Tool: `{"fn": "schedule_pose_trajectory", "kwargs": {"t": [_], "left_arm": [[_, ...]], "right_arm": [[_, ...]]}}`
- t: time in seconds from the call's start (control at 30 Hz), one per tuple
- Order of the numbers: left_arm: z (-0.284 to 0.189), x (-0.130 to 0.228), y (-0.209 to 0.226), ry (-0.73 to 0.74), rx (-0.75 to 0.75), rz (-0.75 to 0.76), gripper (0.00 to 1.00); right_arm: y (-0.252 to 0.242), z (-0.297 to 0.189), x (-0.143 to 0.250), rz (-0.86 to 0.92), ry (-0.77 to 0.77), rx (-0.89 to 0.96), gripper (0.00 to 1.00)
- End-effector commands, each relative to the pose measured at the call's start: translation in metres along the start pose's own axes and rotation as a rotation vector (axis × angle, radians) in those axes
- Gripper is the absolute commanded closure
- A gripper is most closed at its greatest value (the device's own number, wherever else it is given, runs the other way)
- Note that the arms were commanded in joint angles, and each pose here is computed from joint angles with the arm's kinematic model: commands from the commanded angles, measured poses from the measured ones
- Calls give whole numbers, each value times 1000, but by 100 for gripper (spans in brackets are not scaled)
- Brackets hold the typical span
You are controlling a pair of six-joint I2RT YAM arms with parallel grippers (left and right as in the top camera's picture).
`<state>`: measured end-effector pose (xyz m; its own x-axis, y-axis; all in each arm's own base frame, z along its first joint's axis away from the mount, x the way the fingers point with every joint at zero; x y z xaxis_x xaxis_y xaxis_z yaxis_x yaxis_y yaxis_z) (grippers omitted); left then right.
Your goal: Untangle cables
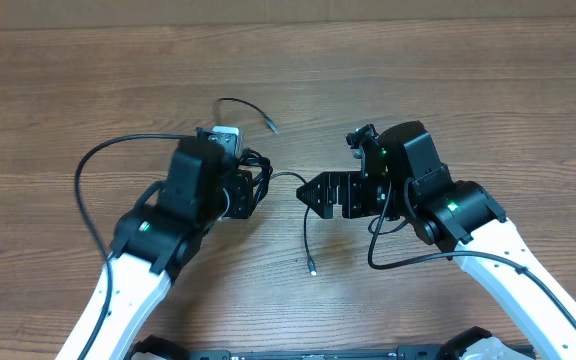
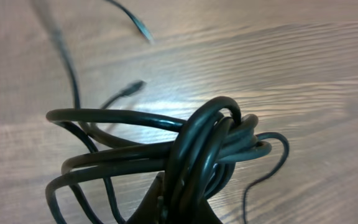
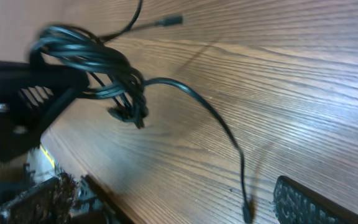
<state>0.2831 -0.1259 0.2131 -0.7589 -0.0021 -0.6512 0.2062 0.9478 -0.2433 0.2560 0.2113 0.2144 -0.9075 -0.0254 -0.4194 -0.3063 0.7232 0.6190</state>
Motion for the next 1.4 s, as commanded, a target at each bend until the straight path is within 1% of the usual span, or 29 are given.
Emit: {"fn": "schedule_pose_trajectory", "kwargs": {"t": [0.0,0.07,0.13,0.2,0.23,0.3,0.37,0.4,0.43,0.47,0.5,0.53,0.57,0.6,0.63,0.7,0.77,0.8,0.93,0.97,1.0,1.03,1.13,1.3,1.37], "left_arm": [[-34,-23,-15,-134,73,137,96],[-53,-35,-22,-227,107,145,96],[-63,-42,-25,-275,130,117,96],[-74,-51,-29,-325,176,-49,96],[-75,-54,-32,-331,199,-96,96],[-80,-57,-46,-325,310,-158,96],[-84,-59,-56,-315,389,-189,96],[-86,-59,-61,-306,425,-214,96],[-88,-59,-65,-292,461,-232,96],[-90,-58,-69,-279,492,-244,96],[-93,-58,-76,-263,541,-244,96],[-97,-57,-82,-248,587,-241,96],[-99,-56,-86,-234,622,-236,96],[-100,-54,-89,-223,640,-233,96],[-102,-52,-92,-209,662,-225,95],[-102,-52,-93,-204,668,-226,96],[-103,-51,-94,-200,677,-224,96],[-104,-52,-94,-198,682,-234,96],[-106,-50,-97,-172,709,-269,96],[-108,-51,-100,-168,733,-266,96],[-112,-51,-105,-162,771,-256,95],[-118,-53,-109,-160,812,-246,96],[-127,-53,-118,-149,885,-224,96],[-129,-51,-120,-133,902,-223,96],[-126,-53,-118,-141,884,-232,96]], "right_arm": [[28,-21,1,-158,-24,-128,0],[39,-29,5,-230,-24,-191,0],[47,-36,8,-266,-29,-231,1],[51,-43,10,-277,-44,-238,0],[51,-43,10,-275,-41,-236,0],[51,-43,11,-274,-36,-239,1],[57,-45,12,-289,-32,-282,2],[64,-47,13,-336,-28,-330,3],[74,-51,16,-397,-26,-405,5],[78,-53,16,-418,-30,-432,7],[82,-54,14,-443,-42,-452,15],[84,-55,11,-457,-57,-456,18],[85,-56,10,-469,-68,-459,18],[86,-56,7,-481,-82,-463,19],[88,-57,4,-495,-99,-469,25],[90,-58,2,-508,-114,-473,32],[90,-58,2,-508,-115,-473,32],[90,-58,1,-507,-116,-469,28],[90,-58,-1,-513,-130,-461,27],[90,-58,-2,-513,-132,-459,26],[87,-57,-4,-510,-140,-438,23],[83,-55,-8,-499,-158,-396,22],[81,-54,-10,-499,-168,-381,20],[79,-54,-12,-495,-176,-364,19],[83,-55,-9,-500,-165,-393,20]]}}
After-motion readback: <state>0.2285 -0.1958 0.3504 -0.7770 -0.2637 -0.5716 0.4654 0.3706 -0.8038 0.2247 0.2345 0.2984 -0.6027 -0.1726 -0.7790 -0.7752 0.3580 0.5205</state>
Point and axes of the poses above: each gripper's point midway between its finger pads, its own z axis out along the fingers, its own y axis along the line the jaws close on, x = y × z, the point moved 3 cm from there along -z, back along the fingers, and after that the axes turned 1 degree about -z, right-handed, at the moved point
